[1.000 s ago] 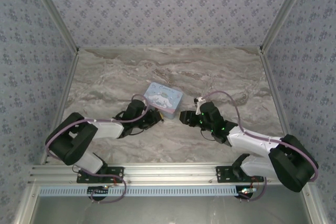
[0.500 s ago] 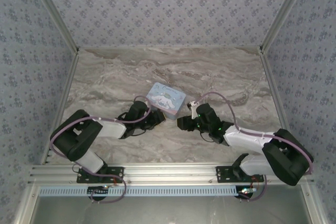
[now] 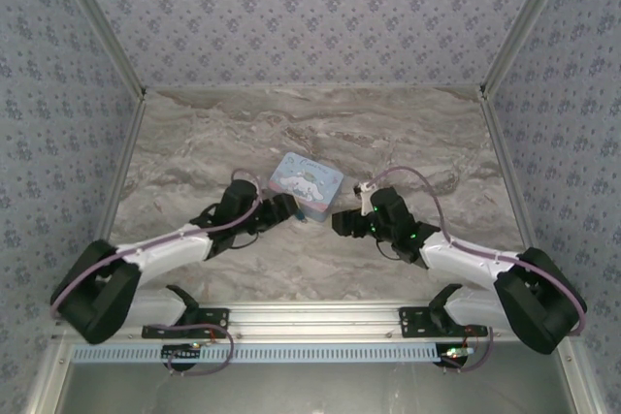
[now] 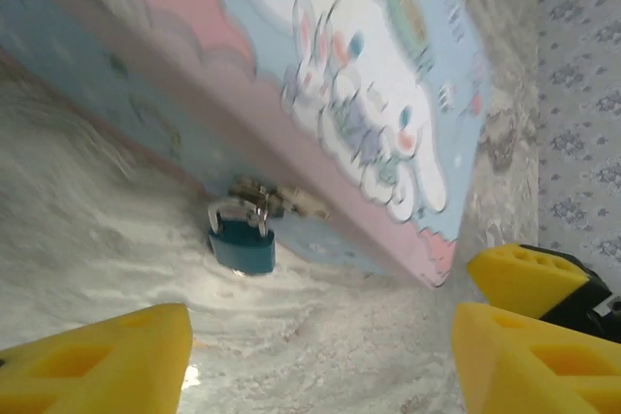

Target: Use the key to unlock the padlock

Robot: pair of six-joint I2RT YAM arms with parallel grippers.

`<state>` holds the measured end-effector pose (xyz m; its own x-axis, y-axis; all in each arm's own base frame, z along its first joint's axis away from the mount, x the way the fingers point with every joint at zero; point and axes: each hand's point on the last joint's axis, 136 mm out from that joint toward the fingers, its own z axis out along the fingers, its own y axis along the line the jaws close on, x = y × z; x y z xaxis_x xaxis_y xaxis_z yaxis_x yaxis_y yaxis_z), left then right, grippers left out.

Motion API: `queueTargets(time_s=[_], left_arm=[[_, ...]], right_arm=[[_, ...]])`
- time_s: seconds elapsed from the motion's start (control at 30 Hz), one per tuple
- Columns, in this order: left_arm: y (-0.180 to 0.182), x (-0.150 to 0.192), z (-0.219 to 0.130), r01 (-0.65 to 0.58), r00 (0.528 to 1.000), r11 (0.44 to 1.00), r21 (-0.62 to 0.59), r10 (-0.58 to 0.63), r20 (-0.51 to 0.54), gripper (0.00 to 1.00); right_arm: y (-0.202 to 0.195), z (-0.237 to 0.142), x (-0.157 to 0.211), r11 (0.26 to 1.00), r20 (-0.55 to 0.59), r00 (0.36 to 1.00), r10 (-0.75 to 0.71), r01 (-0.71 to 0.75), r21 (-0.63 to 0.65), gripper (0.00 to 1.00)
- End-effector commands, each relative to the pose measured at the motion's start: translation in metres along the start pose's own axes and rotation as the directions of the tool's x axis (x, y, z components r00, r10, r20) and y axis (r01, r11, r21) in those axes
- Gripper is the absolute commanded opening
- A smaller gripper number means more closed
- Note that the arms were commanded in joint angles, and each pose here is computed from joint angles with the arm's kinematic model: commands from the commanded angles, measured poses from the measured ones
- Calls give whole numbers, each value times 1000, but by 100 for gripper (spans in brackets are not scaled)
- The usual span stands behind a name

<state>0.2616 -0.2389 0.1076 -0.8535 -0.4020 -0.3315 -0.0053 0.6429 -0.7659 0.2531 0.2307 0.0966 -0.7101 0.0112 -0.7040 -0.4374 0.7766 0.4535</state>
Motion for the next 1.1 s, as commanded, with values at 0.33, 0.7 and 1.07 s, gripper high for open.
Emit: queueTargets(time_s=[0.33, 0.7, 1.07], left_arm=[[1, -94, -25, -148, 989, 989, 9, 148, 20, 95], [-10, -93, 44, -124, 974, 981, 149, 149, -170, 77], [-5, -61, 40, -118, 969, 984, 135, 144, -199, 71]], right_arm=[[-5, 3, -36, 971, -9, 971, 240, -240, -24, 100], [-5, 53, -45, 974, -100, 970, 222, -225, -18, 98], [17, 82, -62, 986, -188, 979, 80, -106, -131, 94]])
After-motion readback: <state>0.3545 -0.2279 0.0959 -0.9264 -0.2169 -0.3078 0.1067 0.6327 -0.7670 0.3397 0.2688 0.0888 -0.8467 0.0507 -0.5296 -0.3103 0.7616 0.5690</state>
